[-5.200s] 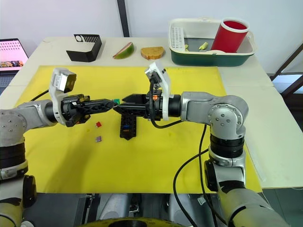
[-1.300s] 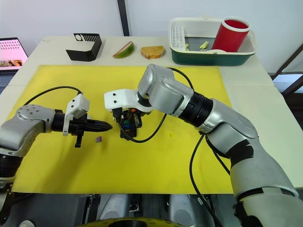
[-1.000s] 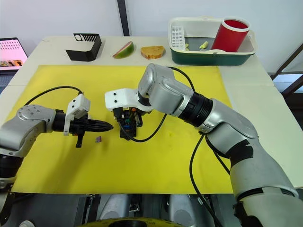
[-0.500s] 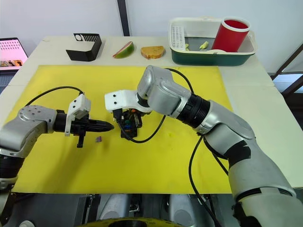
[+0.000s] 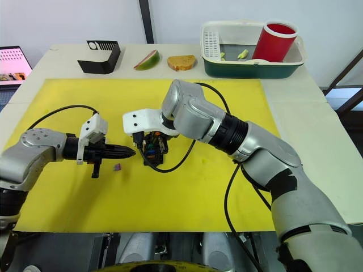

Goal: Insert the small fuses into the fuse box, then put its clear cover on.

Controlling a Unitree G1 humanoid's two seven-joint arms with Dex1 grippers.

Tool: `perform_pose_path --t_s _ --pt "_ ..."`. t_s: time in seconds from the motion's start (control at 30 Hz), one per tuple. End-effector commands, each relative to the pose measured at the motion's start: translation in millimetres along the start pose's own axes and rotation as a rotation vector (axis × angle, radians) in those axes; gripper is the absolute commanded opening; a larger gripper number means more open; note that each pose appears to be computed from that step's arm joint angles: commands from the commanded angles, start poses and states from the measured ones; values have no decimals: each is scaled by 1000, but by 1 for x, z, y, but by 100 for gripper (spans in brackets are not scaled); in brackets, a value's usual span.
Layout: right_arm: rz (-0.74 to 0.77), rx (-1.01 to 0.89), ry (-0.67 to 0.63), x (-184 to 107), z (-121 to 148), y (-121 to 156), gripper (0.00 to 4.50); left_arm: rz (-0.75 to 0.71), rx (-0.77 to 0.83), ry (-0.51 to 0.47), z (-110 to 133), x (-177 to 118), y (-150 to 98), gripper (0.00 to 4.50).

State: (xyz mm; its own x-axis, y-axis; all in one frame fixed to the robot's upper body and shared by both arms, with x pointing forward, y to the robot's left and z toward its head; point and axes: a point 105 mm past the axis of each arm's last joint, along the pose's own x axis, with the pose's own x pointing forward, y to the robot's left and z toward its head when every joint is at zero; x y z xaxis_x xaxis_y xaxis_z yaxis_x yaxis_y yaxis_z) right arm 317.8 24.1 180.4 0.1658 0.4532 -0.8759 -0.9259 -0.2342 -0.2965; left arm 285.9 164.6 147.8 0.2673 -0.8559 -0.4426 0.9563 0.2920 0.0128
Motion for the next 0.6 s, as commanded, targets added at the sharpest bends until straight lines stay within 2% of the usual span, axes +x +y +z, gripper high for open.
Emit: perform_pose_path --t_s 0.03,0.6 --pt "-2 -23 -3 -1 4 2 2 4 38 -23 10 -3 -2 0" --pt "-10 -22 -9 -8 6 1 2 7 39 -22 11 -2 0 0"
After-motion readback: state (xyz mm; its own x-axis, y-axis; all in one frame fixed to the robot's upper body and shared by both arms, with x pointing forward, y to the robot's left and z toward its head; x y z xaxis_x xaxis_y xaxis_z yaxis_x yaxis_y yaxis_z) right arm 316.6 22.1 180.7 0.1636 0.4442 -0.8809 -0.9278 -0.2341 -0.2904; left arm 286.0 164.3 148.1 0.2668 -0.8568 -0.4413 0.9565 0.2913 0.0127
